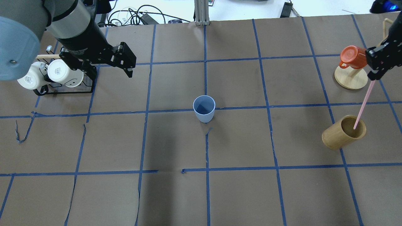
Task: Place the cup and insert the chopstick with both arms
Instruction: 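Pull the pink chopstick out of the bamboo cup and carry it above the blue cup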
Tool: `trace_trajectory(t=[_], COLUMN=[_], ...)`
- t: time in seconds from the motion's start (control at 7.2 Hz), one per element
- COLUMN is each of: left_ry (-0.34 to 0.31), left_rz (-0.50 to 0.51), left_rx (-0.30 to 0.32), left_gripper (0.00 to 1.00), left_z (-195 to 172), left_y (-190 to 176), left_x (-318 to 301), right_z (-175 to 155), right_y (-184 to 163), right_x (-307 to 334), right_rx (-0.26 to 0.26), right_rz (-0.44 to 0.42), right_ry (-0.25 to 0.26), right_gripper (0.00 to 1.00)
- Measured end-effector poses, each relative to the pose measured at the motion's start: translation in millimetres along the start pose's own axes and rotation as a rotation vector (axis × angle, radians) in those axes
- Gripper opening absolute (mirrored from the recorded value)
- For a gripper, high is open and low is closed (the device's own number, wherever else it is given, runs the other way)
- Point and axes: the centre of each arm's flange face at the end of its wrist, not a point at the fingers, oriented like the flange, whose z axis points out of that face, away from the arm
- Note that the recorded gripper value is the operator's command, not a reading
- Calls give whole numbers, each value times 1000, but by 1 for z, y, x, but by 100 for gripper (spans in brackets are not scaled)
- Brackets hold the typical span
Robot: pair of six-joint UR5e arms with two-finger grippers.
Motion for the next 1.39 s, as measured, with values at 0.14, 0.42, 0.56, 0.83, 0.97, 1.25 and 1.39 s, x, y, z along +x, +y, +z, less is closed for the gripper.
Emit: trace_trajectory(t=[0.14, 0.42, 0.56, 0.83, 0.97, 1.25, 1.39], left_ry=[0, 1, 4, 5, 5, 5, 5], left_rz=[0, 0, 0, 0, -1, -1, -1], left_rx=[0, -1, -3, -4, -5, -3, -2], left_gripper=[100, 100, 100, 100, 100, 100, 100], left_z=[0, 0, 2, 3, 3, 2, 2], left_y=[0, 0, 0, 0, 0, 0, 0], left_x=[0, 0, 1, 0, 0, 0, 0], right_z=[-23, -41, -41, -27, -18, 7, 20], right_y=[-4, -19, -26, -41, -49, -54, -53], right_x=[-38, -154, -216, -302, -327, -371, -385], right_rx=[43, 149, 216, 316, 355, 418, 441], right_rz=[-29, -11, 32, 128, 173, 176, 160], right_ry=[-24, -4, 1, -29, -52, -57, -42], right_gripper=[0, 0, 0, 0, 0, 0, 0])
